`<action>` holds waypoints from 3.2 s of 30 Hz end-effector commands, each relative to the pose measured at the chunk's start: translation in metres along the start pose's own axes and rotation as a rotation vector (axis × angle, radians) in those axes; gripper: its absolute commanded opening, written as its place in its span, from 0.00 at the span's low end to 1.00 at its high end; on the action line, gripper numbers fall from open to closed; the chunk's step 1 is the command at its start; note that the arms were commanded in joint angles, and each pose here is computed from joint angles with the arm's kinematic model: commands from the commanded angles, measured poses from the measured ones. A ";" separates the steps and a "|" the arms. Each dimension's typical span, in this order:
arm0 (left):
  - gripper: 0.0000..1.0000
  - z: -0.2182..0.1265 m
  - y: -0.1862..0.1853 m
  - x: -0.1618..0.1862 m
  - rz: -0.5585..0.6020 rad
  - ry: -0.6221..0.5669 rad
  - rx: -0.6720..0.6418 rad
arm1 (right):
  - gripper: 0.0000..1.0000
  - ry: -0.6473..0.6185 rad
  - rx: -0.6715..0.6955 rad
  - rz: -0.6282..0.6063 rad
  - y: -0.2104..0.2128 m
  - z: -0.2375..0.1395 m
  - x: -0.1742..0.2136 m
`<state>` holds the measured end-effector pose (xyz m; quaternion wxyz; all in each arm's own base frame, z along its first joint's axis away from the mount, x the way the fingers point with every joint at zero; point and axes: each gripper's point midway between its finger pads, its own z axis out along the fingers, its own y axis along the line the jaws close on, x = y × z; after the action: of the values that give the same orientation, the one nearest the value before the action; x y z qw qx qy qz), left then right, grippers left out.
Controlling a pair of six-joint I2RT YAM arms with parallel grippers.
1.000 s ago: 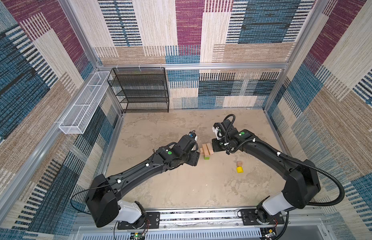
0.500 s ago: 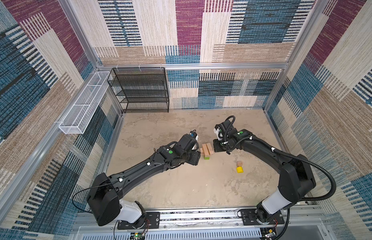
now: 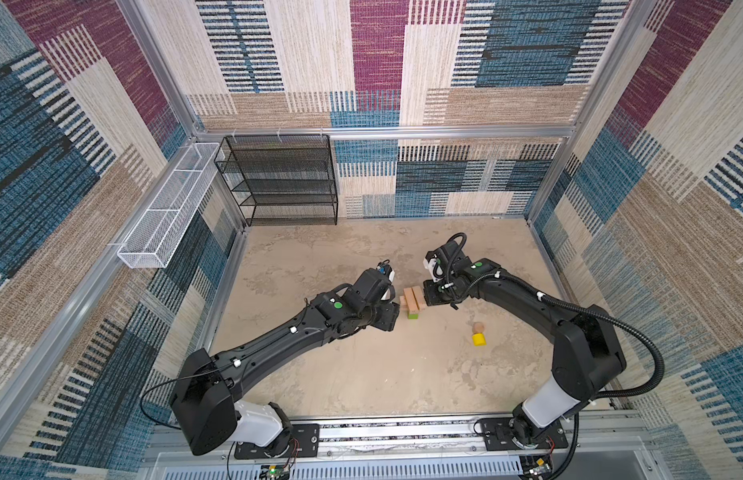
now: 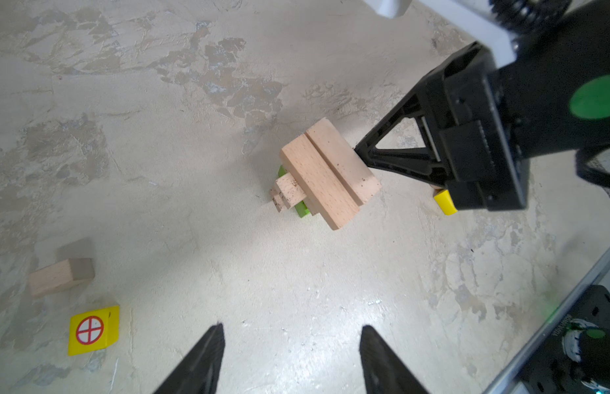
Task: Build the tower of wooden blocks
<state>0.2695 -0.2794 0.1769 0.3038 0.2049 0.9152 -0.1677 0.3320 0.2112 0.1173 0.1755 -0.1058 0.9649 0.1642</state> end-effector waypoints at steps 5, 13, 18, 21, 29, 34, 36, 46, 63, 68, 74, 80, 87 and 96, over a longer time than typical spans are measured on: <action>0.68 -0.002 0.000 -0.001 -0.009 -0.006 0.003 | 0.10 -0.011 -0.014 -0.011 0.004 -0.001 -0.006; 0.68 -0.003 0.000 -0.002 -0.007 -0.007 0.003 | 0.10 -0.012 0.004 -0.018 0.001 -0.002 -0.008; 0.68 -0.003 0.000 -0.002 -0.010 -0.006 0.003 | 0.10 -0.008 -0.005 -0.020 0.003 -0.001 -0.007; 0.68 -0.003 0.000 -0.002 -0.010 -0.006 0.005 | 0.10 -0.002 -0.013 -0.022 0.005 0.000 -0.007; 0.68 -0.003 0.000 -0.002 -0.011 -0.007 0.003 | 0.11 -0.003 -0.021 -0.023 0.007 -0.003 -0.008; 0.68 -0.003 0.001 -0.002 -0.011 -0.007 0.001 | 0.11 0.002 -0.026 -0.023 0.007 -0.002 -0.006; 0.68 -0.002 0.002 0.000 -0.012 -0.004 0.000 | 0.11 0.008 -0.027 -0.022 0.007 -0.001 -0.005; 0.68 -0.003 0.002 0.000 -0.011 -0.007 0.000 | 0.11 0.014 -0.032 -0.015 0.008 -0.001 -0.004; 0.68 -0.002 0.002 0.000 -0.015 -0.005 0.003 | 0.11 0.023 -0.034 -0.007 0.008 -0.003 0.000; 0.68 -0.003 0.002 0.000 -0.015 -0.009 0.003 | 0.12 0.020 -0.039 -0.007 0.009 -0.005 0.000; 0.68 -0.004 0.001 0.000 -0.021 -0.011 0.008 | 0.12 0.023 -0.045 -0.002 0.010 -0.006 0.002; 0.68 -0.006 0.002 0.000 -0.020 -0.015 0.009 | 0.11 0.022 -0.053 0.000 0.011 -0.009 0.003; 0.68 -0.010 0.002 0.000 -0.021 -0.020 0.008 | 0.11 0.007 -0.042 0.004 0.010 -0.015 0.001; 0.68 -0.025 0.010 0.000 0.009 -0.039 -0.021 | 0.14 -0.073 0.012 0.027 0.003 -0.037 -0.009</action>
<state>0.2636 -0.2692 0.1932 0.3215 0.1986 0.9088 -0.1770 0.3245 0.2078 0.1463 0.1921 -0.1019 0.9604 0.1740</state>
